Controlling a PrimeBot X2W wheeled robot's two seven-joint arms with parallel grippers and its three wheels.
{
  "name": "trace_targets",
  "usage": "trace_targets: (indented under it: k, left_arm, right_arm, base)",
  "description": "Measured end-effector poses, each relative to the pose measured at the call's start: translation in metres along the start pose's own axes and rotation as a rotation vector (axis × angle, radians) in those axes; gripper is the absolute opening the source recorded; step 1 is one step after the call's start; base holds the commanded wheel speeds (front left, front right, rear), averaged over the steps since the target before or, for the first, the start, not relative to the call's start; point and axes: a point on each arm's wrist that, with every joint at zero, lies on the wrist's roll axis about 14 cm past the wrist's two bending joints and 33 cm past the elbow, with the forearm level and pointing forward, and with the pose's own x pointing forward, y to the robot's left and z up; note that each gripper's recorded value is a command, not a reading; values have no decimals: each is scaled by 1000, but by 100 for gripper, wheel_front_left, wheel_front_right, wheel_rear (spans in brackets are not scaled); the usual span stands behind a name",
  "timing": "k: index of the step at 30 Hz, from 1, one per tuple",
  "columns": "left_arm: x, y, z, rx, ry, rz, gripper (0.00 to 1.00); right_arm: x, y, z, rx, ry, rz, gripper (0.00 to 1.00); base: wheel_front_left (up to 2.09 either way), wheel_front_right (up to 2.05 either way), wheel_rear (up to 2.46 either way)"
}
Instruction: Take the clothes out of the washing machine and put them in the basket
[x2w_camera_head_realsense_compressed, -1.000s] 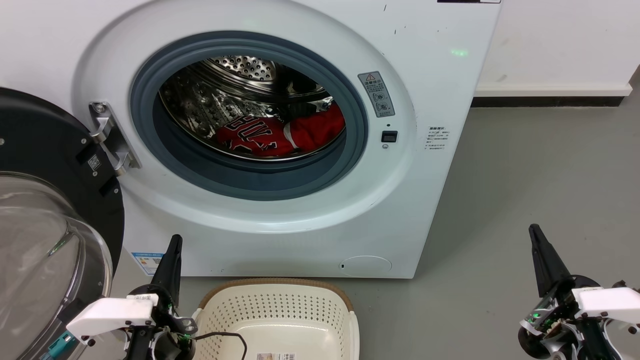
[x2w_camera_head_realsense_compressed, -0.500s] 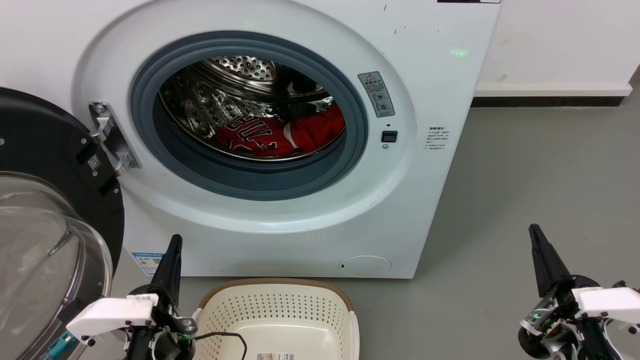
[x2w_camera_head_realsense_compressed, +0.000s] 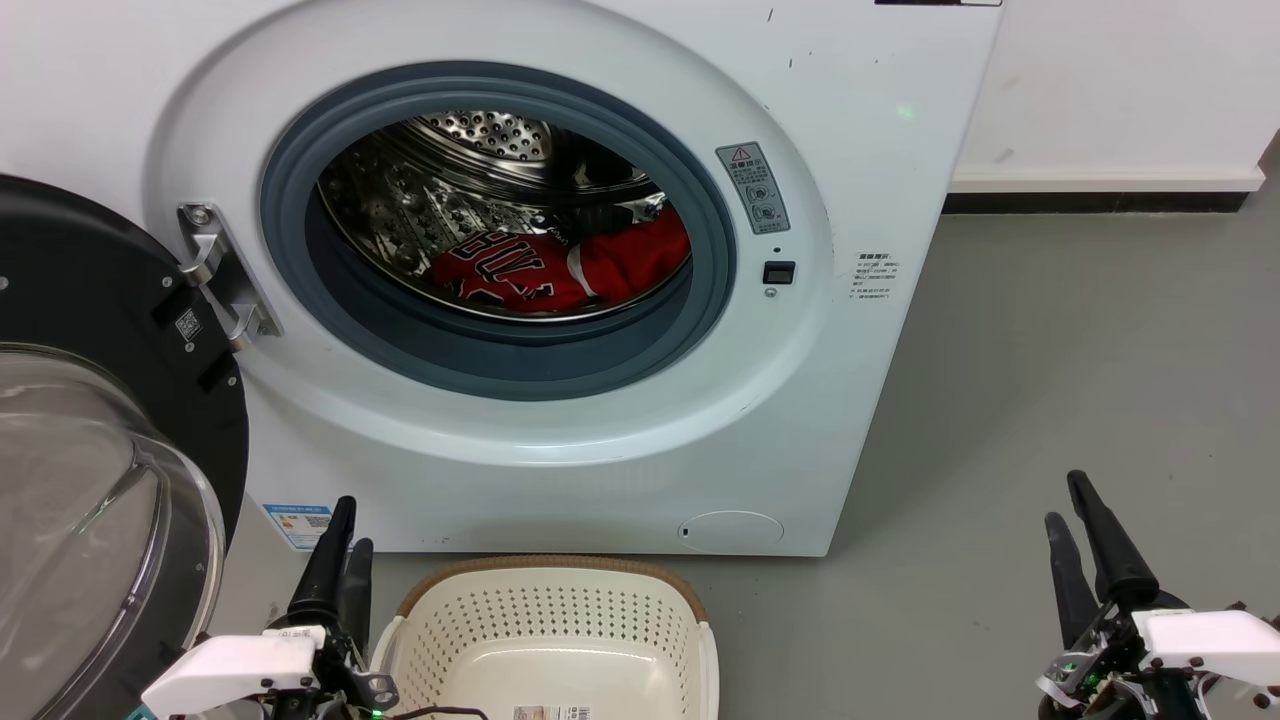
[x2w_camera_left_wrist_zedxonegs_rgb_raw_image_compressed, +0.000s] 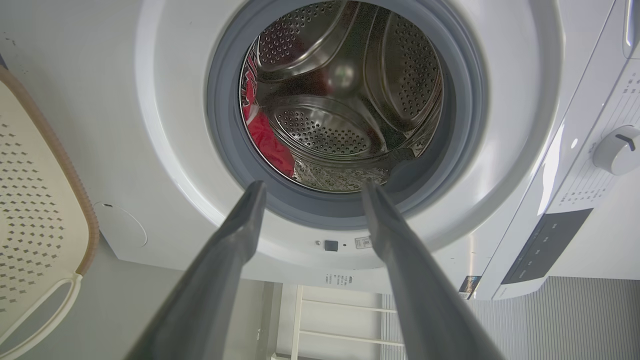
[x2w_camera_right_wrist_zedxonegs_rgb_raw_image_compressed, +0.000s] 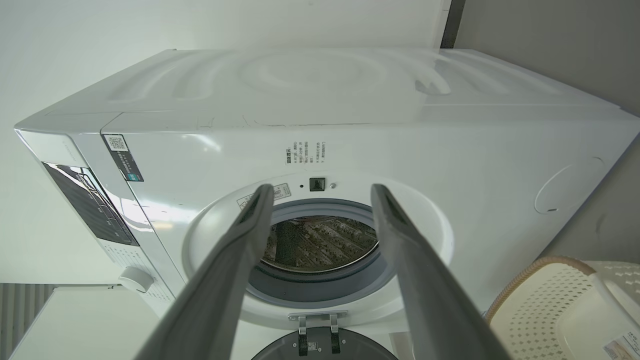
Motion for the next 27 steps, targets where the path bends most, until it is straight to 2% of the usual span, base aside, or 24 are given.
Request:
trace_targets:
  k: [5, 14, 27]
  left_arm:
    - [0, 0, 7, 29, -32, 2, 100]
    - [-2, 1, 28, 135, -108, 14, 100]
    - [1, -37, 47, 401, -204, -30, 100]
  right_arm:
    - [0, 2, 6, -51, -29, 3, 100]
    - [-1, 9, 22, -231, -88, 13, 100]
    - [1, 50, 27, -625, -143, 115, 100]
  base:
    - [0, 0, 0]
    - [0, 0, 0]
    - [0, 0, 0]
